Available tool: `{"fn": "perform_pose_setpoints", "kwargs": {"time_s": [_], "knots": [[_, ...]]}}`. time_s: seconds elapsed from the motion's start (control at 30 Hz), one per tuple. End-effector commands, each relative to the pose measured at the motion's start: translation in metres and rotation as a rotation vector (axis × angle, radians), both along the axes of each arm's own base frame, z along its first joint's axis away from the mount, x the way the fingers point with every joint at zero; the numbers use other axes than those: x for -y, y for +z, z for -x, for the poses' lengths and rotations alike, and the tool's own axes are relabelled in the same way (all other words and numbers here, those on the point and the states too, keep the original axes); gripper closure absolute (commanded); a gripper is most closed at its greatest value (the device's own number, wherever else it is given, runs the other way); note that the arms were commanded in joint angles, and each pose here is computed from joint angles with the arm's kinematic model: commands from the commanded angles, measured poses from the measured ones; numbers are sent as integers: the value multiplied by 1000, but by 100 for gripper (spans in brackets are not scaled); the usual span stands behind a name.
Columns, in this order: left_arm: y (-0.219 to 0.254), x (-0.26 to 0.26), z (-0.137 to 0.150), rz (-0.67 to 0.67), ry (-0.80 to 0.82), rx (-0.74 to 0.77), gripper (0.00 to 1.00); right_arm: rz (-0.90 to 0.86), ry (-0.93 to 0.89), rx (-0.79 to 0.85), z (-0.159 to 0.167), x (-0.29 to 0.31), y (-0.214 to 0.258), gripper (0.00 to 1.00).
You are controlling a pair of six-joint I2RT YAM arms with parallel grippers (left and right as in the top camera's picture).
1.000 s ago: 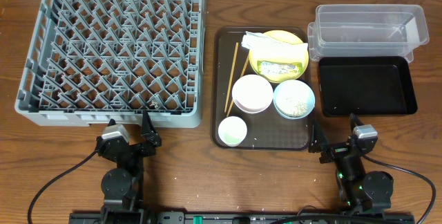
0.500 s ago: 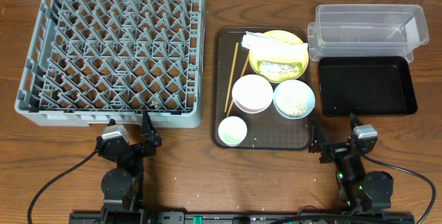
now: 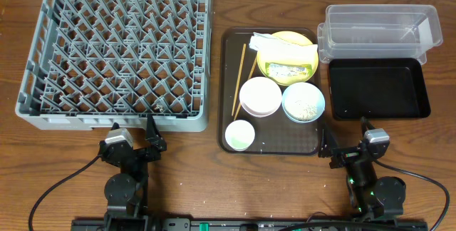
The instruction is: Sort waste into correct bins and load items into the dishwasher
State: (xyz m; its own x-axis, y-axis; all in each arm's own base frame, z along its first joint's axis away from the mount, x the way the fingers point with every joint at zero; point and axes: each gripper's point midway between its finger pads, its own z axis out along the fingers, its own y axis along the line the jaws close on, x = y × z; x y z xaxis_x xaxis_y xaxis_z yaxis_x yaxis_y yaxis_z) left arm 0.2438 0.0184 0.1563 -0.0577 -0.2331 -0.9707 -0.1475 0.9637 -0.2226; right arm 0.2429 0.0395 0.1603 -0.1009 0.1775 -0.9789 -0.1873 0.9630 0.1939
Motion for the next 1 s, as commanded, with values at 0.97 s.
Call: {"fn": "perform_pose_setpoints", "kwargs": {"time_s": [0.97], "knots": [[-16, -2, 1, -24, 9, -52, 12, -2, 103, 88, 10, -17, 43, 1]]}}
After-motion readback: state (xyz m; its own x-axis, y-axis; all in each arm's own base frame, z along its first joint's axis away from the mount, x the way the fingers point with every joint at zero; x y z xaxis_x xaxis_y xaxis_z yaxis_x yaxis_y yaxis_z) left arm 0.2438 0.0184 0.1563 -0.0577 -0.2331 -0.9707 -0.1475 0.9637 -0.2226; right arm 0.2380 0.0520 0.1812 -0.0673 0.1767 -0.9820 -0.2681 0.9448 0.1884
